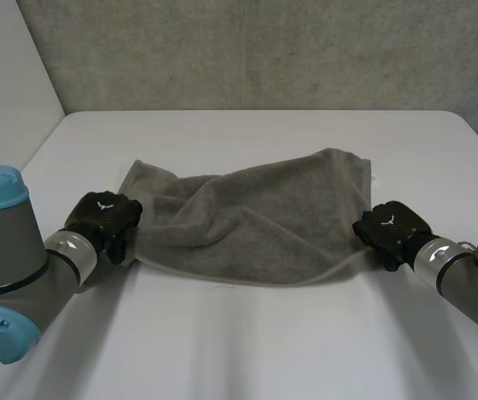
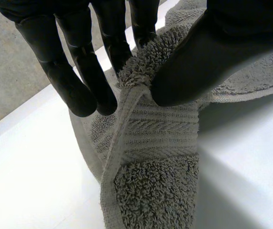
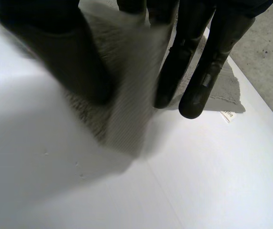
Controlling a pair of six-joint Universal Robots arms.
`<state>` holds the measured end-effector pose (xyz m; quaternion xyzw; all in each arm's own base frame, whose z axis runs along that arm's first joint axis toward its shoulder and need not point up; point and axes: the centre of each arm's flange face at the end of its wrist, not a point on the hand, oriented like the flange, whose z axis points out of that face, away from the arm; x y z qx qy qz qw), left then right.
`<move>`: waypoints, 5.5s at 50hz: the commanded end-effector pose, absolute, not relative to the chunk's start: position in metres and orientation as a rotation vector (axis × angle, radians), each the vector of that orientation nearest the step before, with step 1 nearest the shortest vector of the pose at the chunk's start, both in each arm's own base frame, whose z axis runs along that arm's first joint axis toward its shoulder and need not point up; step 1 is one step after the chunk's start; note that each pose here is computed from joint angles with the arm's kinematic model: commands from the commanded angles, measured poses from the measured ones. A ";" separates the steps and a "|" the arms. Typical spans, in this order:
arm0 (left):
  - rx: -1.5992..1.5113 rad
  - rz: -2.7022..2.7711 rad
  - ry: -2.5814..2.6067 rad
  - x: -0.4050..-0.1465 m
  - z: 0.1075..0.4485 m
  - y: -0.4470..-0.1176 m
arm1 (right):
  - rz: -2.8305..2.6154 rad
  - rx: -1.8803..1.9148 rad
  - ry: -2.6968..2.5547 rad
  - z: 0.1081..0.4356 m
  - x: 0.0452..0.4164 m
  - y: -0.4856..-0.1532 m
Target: Fold the towel.
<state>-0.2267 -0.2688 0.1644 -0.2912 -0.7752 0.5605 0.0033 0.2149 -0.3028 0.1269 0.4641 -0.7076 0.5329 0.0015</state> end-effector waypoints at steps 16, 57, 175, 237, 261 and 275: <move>-1.147 1.758 -2.350 -0.230 0.159 -0.262 | 1.783 1.185 -2.404 0.144 0.201 -0.314; -1.058 1.564 -2.461 -0.209 0.159 -0.227 | 1.767 1.115 -2.398 0.148 0.187 -0.322; -0.828 2.010 -2.139 -0.222 0.184 -0.340 | 1.740 1.300 -2.043 0.201 0.236 -0.322; -1.424 1.947 -2.092 -0.263 0.140 -0.358 | 1.576 1.112 -2.280 0.184 0.188 -0.370; -1.403 2.132 -2.009 -0.275 0.119 -0.393 | 1.643 1.021 -2.202 0.154 0.211 -0.394; -1.284 2.235 -1.975 -0.275 0.177 -0.374 | 1.887 0.871 -2.069 0.220 0.209 -0.374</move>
